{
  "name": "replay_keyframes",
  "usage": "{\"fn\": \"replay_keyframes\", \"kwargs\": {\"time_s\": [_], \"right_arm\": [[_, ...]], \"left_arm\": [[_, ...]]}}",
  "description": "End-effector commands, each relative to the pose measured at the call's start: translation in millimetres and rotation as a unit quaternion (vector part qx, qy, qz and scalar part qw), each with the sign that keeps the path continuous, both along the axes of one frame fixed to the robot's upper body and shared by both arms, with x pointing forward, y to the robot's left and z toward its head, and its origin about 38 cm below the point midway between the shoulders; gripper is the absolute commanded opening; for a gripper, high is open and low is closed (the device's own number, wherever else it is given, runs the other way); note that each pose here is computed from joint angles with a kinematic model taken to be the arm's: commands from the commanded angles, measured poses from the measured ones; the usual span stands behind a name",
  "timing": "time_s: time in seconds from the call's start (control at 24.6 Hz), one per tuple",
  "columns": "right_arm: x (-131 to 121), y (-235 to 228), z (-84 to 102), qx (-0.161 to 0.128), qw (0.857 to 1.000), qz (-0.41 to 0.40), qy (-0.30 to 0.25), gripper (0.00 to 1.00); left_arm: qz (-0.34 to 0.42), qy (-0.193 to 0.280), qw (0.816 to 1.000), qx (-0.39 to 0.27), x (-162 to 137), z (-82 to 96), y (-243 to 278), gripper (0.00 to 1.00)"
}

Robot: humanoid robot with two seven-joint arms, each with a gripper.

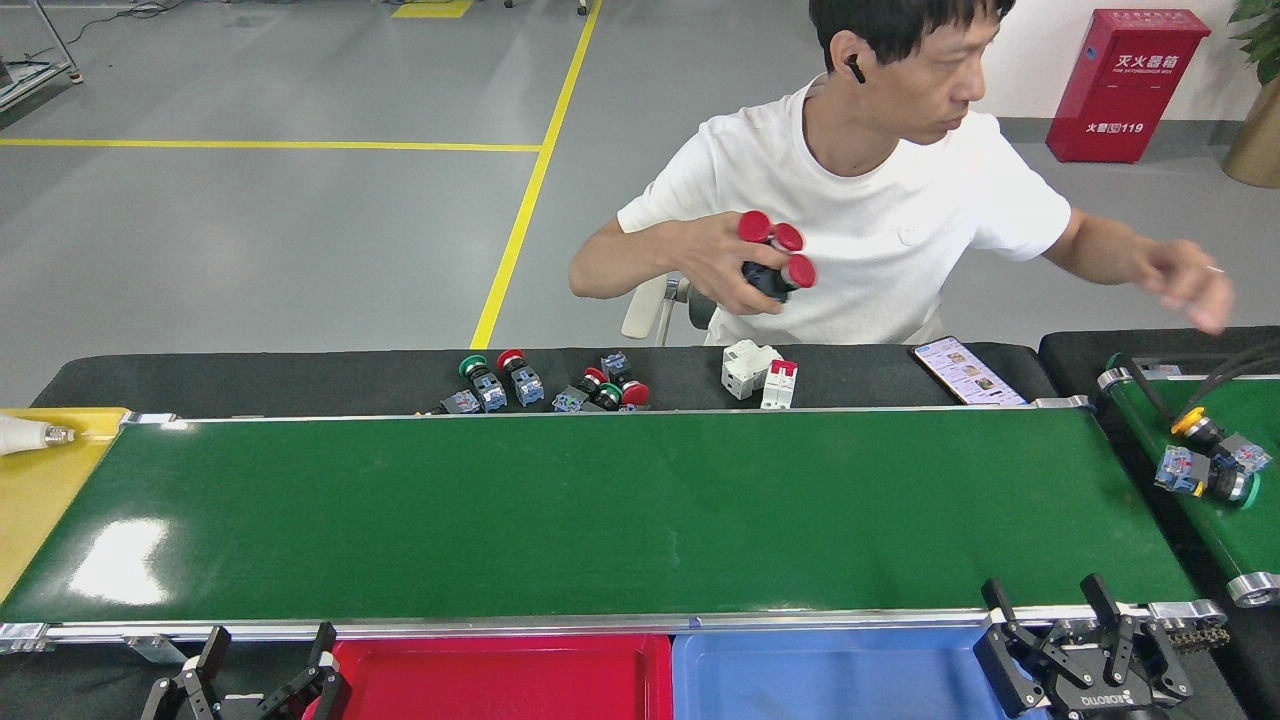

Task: Pick switch part from conveyor to tray

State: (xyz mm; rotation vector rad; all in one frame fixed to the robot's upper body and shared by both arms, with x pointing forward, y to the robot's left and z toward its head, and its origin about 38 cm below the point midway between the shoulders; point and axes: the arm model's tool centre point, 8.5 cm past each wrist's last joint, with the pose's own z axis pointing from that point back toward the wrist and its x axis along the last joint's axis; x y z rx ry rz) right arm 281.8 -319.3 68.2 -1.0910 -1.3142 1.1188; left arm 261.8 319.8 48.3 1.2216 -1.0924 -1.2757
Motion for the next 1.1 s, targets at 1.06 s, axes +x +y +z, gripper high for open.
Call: {"fn": "replay_keyframes", "kwargs": {"time_s": [1.06], "right_arm": [[-12,-26,-6.8,-0.008,0.997,-0.041,0.057,0.99]], "left_arm": [[-0.012,-0.023,1.0,0.007,3,9.2,0,1.0]]}}
